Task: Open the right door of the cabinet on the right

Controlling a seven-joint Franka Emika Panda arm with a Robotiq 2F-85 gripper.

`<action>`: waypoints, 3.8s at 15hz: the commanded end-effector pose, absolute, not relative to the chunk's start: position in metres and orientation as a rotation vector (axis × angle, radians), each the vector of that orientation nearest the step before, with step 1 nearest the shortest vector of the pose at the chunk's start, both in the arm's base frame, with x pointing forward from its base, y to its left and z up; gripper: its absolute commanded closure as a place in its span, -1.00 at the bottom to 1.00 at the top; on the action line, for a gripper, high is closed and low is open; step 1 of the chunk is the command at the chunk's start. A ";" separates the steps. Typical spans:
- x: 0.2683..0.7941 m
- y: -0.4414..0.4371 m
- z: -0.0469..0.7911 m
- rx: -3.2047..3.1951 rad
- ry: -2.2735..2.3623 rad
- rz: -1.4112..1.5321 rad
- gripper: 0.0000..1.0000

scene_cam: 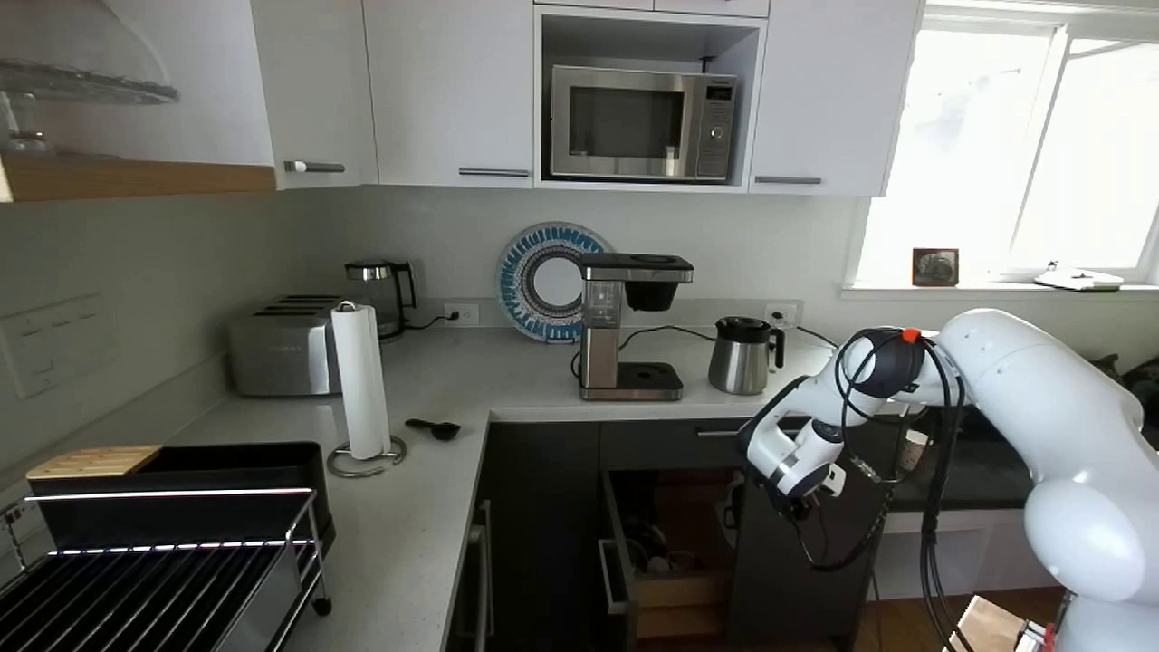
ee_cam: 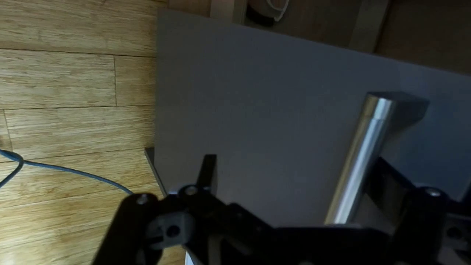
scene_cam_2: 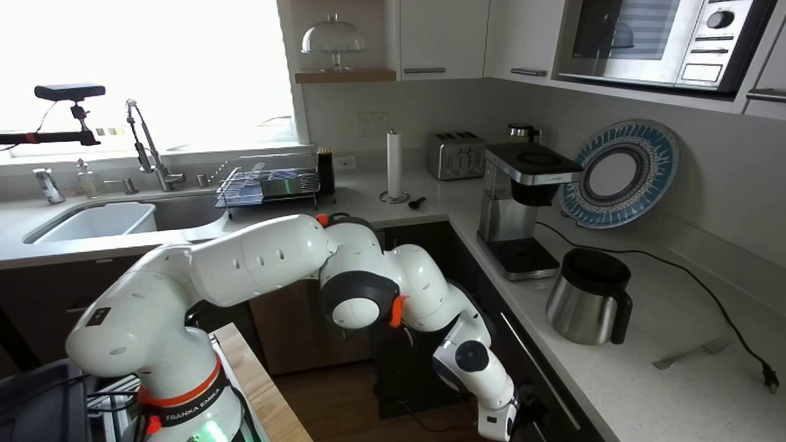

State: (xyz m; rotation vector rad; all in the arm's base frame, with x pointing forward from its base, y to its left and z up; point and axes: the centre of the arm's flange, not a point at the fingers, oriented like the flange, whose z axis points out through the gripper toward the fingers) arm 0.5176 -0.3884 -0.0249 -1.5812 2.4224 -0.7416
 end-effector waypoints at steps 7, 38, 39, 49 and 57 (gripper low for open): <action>0.485 -0.426 -0.042 -1.945 2.238 -0.378 -1.00; 0.345 -0.473 -0.044 -2.252 2.066 -0.050 -1.00; 0.400 -0.446 -0.006 -2.233 1.928 -0.121 -1.00; 0.388 -0.441 -0.004 -2.271 1.933 -0.111 -1.00; 0.358 -0.453 -0.009 -2.302 2.021 -0.038 -1.00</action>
